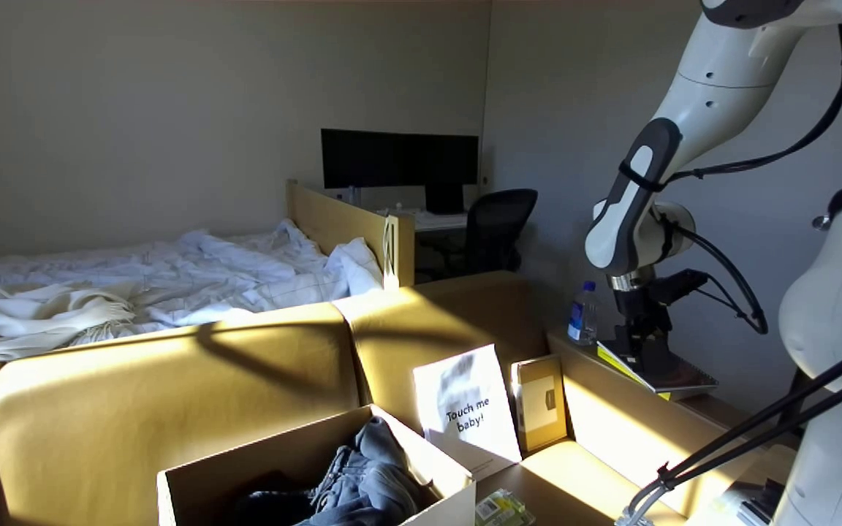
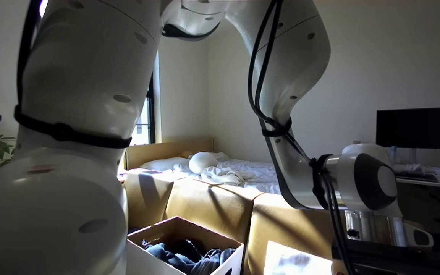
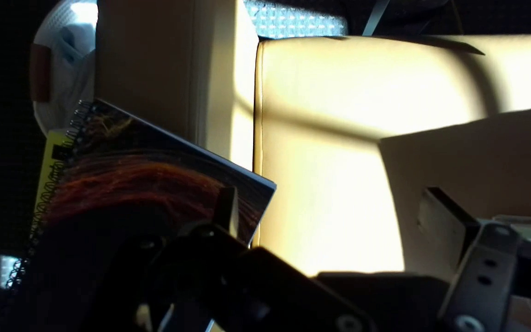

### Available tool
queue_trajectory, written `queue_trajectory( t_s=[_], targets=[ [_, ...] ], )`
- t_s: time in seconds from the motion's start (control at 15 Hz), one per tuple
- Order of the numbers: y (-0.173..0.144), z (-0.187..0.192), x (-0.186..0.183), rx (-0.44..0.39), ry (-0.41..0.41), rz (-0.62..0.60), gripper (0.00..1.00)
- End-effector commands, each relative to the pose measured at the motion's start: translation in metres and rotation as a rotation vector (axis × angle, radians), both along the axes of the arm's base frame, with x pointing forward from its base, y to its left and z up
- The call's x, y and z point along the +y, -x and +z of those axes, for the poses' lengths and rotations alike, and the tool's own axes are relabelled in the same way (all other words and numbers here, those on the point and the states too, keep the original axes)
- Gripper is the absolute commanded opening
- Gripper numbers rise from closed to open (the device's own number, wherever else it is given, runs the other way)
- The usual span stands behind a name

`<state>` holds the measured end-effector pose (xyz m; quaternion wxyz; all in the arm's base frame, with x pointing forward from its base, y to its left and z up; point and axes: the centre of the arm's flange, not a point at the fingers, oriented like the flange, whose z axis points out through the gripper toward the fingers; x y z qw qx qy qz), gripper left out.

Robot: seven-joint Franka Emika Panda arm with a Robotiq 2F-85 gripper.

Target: Remove the books from the right armrest of the sofa and place them inside the white storage box

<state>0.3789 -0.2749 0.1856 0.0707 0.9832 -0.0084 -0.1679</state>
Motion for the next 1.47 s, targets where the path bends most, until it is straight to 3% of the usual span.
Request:
queue_trajectory(
  t_s=[0.0, 0.2, 0.33, 0.73, 1.13, 1.27, 1.4],
  targets=[
    [0.008, -0.033, 0.006, -0.104, 0.085, -0.043, 1.00],
    [-0.003, -0.047, 0.000, -0.232, 0.180, -0.057, 1.00],
    [-0.007, -0.058, -0.003, -0.260, 0.229, -0.065, 1.00],
    [-0.002, -0.108, -0.011, -0.197, 0.325, -0.109, 1.00],
    [-0.009, -0.117, -0.010, -0.389, 0.462, -0.040, 1.00],
    [-0.010, -0.123, -0.005, -0.404, 0.480, -0.043, 1.00],
    [-0.007, -0.132, -0.003, -0.367, 0.461, -0.055, 1.00]
  ],
)
